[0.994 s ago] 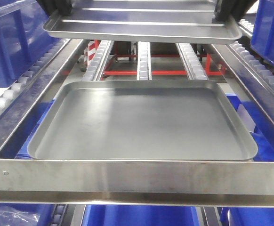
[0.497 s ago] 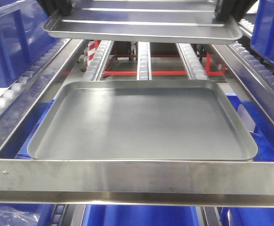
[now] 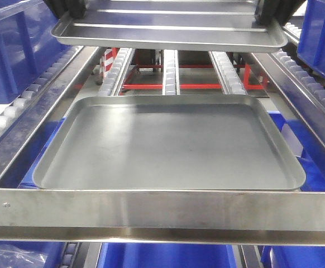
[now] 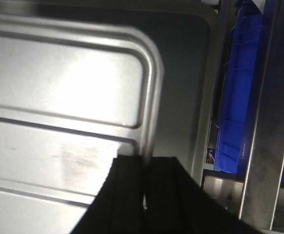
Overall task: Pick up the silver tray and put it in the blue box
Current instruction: 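Hold the silver tray raised in both grippers, then turn the base away from the rack, carrying the tray in both grippers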
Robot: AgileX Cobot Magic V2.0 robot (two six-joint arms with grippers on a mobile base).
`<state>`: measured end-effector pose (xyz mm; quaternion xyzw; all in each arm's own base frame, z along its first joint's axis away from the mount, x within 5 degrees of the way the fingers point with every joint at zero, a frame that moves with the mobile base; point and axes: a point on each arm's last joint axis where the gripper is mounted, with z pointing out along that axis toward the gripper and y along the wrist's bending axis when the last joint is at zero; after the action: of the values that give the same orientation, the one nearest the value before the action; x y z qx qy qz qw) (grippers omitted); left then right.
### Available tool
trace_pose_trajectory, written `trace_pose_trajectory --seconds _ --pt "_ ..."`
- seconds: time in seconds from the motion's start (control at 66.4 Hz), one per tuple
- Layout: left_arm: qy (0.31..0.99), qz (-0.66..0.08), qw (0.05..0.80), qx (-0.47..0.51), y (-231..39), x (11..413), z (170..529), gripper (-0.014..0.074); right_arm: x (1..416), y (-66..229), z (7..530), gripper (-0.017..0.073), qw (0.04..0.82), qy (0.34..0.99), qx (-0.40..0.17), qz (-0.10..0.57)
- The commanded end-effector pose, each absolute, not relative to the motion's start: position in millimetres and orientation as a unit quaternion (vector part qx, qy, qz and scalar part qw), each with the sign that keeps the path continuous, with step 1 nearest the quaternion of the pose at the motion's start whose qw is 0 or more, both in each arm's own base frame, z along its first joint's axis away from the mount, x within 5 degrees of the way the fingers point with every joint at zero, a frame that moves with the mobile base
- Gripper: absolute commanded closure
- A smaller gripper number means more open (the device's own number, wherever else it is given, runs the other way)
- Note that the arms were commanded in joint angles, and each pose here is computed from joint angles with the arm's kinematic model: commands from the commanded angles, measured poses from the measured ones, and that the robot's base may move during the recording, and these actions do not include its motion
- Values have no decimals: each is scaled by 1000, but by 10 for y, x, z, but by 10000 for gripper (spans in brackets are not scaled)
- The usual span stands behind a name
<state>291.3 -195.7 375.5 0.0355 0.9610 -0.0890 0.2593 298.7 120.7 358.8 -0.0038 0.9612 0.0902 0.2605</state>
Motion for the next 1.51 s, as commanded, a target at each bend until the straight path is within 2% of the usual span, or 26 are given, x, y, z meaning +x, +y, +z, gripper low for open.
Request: trace_pose_trajectory --seconds 0.0,1.491 --pt "945 -83 314 33 -1828 2854 4039 692 2921 1094 3841 501 307 949 -11 74" --pt "945 -83 314 33 -1828 2854 4039 699 2922 1094 3842 501 308 948 -11 75"
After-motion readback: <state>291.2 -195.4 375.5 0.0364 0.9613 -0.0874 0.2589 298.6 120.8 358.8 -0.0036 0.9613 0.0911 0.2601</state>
